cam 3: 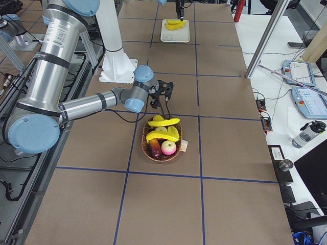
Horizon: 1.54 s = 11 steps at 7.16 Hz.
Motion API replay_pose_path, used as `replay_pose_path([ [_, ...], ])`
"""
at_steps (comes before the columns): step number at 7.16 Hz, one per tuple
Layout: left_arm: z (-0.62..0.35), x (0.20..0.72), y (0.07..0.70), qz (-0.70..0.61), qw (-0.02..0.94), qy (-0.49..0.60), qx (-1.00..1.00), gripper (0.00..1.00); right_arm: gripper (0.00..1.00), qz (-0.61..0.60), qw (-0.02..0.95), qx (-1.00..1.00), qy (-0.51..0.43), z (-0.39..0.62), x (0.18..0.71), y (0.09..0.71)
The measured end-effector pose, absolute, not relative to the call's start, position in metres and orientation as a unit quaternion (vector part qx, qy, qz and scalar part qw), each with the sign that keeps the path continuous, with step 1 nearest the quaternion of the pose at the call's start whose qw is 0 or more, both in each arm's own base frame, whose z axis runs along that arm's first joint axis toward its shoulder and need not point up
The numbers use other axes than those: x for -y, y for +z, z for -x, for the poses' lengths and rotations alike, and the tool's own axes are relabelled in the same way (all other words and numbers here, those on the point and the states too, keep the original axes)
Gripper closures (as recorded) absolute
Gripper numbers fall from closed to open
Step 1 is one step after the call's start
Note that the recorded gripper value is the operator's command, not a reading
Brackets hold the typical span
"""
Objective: Transfer all bananas from basket to plate
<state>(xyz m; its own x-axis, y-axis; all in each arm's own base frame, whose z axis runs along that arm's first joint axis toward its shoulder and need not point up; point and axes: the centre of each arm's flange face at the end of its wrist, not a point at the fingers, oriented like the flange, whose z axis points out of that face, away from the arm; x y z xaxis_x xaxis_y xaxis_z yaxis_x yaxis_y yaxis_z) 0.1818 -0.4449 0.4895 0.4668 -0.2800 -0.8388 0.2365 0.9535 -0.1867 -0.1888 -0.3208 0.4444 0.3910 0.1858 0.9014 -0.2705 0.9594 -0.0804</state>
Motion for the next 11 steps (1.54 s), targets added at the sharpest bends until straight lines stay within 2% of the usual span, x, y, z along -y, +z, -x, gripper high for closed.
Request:
replay_pose_path([
  [4,-0.188,0.453,0.474,0.013,0.853,-0.144,-0.502,0.00,0.00,-0.050,0.866,0.488,0.095,0.172,0.328,0.521],
  [11,-0.189,0.453,0.472,0.012,0.852,-0.142,-0.504,0.00,0.01,-0.010,0.867,0.492,0.076,0.197,0.329,0.535],
])
